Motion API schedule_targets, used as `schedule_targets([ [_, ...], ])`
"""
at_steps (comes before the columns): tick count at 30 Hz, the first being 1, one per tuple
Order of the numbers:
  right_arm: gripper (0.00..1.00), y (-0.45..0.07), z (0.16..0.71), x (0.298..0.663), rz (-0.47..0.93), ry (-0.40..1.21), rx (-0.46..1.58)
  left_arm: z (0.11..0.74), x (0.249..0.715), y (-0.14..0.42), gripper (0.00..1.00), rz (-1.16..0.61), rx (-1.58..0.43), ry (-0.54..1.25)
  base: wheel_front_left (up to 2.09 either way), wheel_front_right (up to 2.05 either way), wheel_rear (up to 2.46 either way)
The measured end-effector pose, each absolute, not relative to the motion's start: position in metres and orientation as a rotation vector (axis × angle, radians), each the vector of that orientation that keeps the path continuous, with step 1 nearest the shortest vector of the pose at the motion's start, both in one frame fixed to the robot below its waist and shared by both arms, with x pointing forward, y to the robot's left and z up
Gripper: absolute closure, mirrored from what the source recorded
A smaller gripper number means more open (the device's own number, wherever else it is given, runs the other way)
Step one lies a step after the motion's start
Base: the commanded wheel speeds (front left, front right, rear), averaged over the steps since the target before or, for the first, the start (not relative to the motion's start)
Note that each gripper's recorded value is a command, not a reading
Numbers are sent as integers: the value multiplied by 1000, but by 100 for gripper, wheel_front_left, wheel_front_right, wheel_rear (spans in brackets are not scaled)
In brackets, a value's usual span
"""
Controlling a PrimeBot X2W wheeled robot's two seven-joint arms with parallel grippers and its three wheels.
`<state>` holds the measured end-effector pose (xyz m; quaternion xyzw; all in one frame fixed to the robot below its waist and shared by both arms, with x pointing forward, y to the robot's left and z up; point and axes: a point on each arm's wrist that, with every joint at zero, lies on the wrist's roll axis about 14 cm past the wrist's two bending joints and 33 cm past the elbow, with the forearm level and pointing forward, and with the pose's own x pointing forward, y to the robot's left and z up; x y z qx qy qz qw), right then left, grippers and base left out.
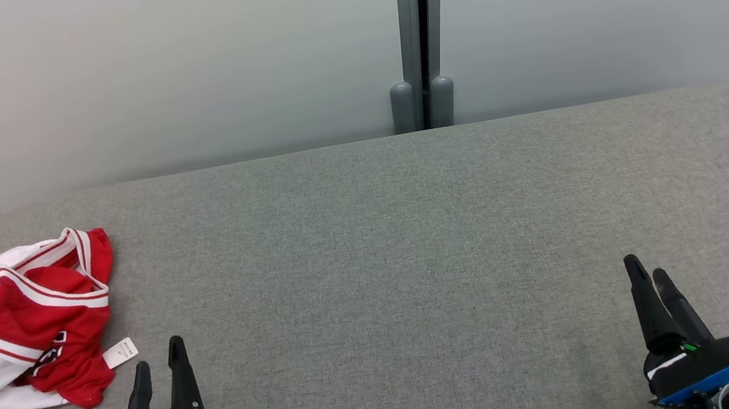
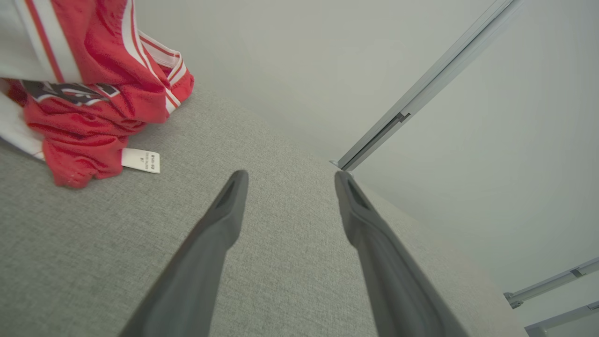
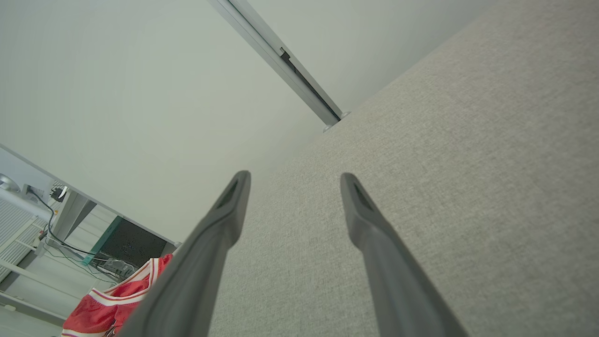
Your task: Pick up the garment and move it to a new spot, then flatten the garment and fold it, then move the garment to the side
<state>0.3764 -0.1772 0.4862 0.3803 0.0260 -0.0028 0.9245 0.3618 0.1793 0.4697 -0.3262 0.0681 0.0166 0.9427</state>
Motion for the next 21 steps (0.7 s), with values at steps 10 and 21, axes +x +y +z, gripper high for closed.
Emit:
schedule_targets([
  [10,0,-172,493,377,26,37,646,470,360,177,0,14,-531,129,0,0,0],
  [21,0,-169,497,377,49,22,539,472,358,176,0,-4,-402,112,0,0,0],
])
